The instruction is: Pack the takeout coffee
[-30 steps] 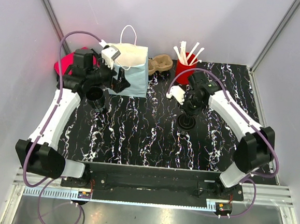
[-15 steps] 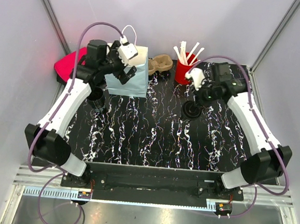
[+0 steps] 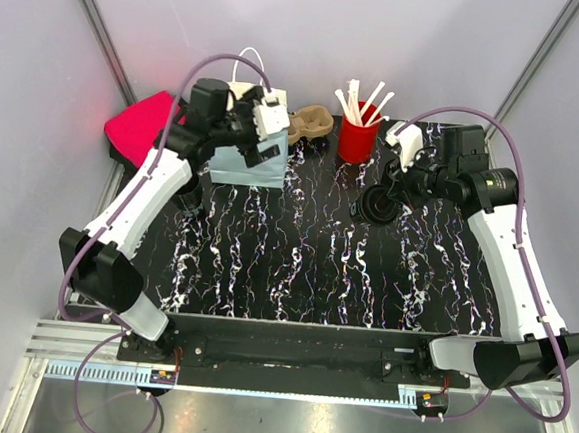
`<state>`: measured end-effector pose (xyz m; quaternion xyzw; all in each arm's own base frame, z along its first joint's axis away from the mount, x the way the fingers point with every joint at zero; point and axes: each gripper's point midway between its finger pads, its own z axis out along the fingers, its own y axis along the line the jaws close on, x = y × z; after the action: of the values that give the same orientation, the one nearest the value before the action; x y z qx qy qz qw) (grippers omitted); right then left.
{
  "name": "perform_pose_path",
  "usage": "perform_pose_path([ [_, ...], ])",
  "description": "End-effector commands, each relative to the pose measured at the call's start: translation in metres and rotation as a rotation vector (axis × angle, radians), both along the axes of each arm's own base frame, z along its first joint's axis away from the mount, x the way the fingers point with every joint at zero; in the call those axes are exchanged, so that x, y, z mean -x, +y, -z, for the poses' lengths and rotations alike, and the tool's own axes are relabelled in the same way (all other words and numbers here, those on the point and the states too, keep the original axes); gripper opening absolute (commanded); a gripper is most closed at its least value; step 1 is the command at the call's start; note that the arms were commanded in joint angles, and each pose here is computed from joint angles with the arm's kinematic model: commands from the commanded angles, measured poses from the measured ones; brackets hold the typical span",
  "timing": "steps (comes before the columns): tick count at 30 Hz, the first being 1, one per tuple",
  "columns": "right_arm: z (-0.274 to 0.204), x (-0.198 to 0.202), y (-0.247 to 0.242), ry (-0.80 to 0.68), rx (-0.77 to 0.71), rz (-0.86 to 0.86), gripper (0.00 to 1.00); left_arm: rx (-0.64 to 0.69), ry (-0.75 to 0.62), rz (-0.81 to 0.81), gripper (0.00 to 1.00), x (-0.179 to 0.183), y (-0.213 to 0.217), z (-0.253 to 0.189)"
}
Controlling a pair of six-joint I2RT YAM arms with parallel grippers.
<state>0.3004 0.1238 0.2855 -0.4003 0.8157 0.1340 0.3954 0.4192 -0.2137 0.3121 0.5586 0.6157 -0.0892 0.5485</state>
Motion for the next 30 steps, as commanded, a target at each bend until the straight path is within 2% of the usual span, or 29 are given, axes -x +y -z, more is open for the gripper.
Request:
perform_pose_path([
  [1,-0.016,0.003,0.004,-0.027,-0.051,0.0,0.0,-0.033,-0.145,0.038,0.99,0.014,-0.006,-0.032],
  [5,-0.016,0.001,0.005,-0.028,-0.057,0.006,0.0,0.01,-0.156,-0.008,0.99,0.012,-0.003,-0.046],
  [10,-0.021,0.001,0.005,-0.037,-0.063,0.01,0.0,0.069,-0.089,0.047,0.99,0.026,-0.018,-0.038],
  [18,-0.02,0.0,-0.001,-0.049,-0.046,0.03,0.0,0.146,0.009,0.16,0.99,0.071,-0.044,-0.051],
  [23,-0.021,0.0,-0.001,-0.053,-0.049,0.029,0.0,0.103,0.024,0.286,0.99,0.12,-0.036,-0.068],
  [25,-0.022,0.0,-0.002,-0.059,-0.051,0.029,0.0,0.082,-0.012,0.237,0.99,0.122,-0.024,-0.073],
  [27,-0.025,0.001,-0.002,-0.066,-0.055,0.028,0.0,0.048,-0.052,0.117,0.99,0.106,-0.002,-0.075],
  [30,-0.03,0.0,-0.001,-0.08,-0.06,0.028,0.0,0.067,-0.097,0.0,0.99,0.086,0.025,-0.082],
])
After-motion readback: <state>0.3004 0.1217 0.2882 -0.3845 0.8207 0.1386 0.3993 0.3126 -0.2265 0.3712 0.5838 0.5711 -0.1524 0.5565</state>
